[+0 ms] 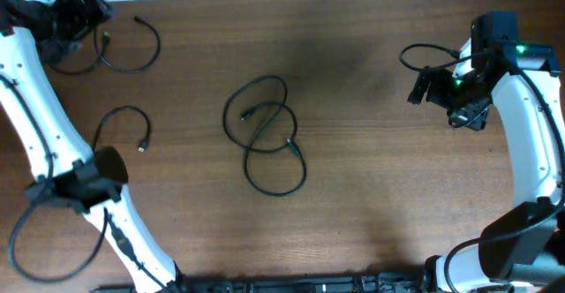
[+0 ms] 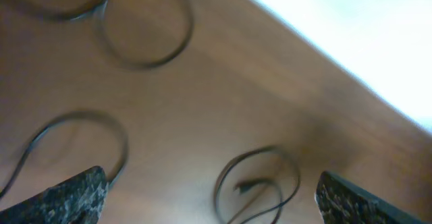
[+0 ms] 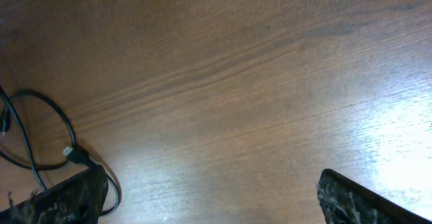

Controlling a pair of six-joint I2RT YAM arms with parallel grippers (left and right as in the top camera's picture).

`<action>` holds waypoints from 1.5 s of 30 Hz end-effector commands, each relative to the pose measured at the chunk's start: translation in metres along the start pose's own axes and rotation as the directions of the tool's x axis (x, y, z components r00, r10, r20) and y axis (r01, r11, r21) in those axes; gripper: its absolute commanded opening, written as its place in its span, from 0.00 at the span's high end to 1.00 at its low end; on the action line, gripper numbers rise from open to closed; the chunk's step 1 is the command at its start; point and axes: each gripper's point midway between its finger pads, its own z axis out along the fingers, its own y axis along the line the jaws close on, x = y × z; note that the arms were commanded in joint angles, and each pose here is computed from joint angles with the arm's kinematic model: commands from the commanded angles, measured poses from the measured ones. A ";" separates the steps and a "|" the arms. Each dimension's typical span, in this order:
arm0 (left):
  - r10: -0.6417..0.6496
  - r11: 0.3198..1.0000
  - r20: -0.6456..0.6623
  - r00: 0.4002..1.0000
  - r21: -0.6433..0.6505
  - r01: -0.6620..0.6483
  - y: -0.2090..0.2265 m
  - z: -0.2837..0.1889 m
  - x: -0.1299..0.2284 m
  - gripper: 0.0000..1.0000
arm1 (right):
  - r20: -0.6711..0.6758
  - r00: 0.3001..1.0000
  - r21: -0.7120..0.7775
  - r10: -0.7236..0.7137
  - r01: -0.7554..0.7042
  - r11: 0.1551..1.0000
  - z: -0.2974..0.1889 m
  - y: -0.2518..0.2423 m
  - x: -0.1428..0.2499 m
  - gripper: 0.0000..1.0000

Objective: Untangle cables

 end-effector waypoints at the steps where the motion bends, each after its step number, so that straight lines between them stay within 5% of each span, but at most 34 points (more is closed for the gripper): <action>1: -0.146 0.901 0.099 0.984 -0.397 0.173 0.050 -0.047 0.029 0.01 | 0.017 1.000 0.009 -0.006 0.006 1.000 -0.004 -0.002 -0.003 0.02; 8: -0.302 0.831 -0.218 0.928 -0.538 0.144 0.108 0.066 0.119 0.10 | 0.017 1.000 0.009 -0.006 0.006 1.000 -0.004 -0.002 -0.003 0.02; 15: -0.254 0.851 -0.184 0.949 -0.508 0.129 0.135 0.155 0.147 0.30 | 0.017 1.000 0.009 -0.006 0.006 1.000 -0.004 -0.002 -0.003 0.02; 19: -0.208 0.868 -0.178 0.962 -0.487 0.097 0.144 0.179 0.159 0.46 | 0.017 1.000 0.009 -0.006 0.006 1.000 -0.004 -0.002 -0.003 0.02; 25: -0.146 0.882 -0.195 0.970 -0.470 0.038 0.156 0.199 0.176 0.56 | 0.017 1.000 0.009 -0.006 0.006 1.000 -0.004 -0.002 -0.003 0.02; 27: -0.119 0.887 -0.200 0.973 -0.462 0.013 0.159 0.203 0.179 0.67 | 0.017 1.000 0.009 -0.006 0.006 1.000 -0.004 -0.002 -0.003 0.02; 30: -0.114 0.889 -0.189 0.975 -0.458 0.015 0.158 0.204 0.176 1.00 | 0.017 1.000 0.008 -0.006 0.006 1.000 -0.004 -0.002 -0.003 0.02; 35: 0.082 0.936 -0.223 0.971 -0.316 -0.152 0.134 0.206 0.156 1.00 | 0.017 1.000 0.009 -0.006 0.006 1.000 -0.004 -0.002 -0.003 0.02; 45: 0.232 0.967 0.194 0.953 -0.147 -0.206 0.044 0.100 0.056 1.00 | 0.017 1.000 0.009 -0.006 0.006 1.000 -0.004 -0.002 -0.003 0.02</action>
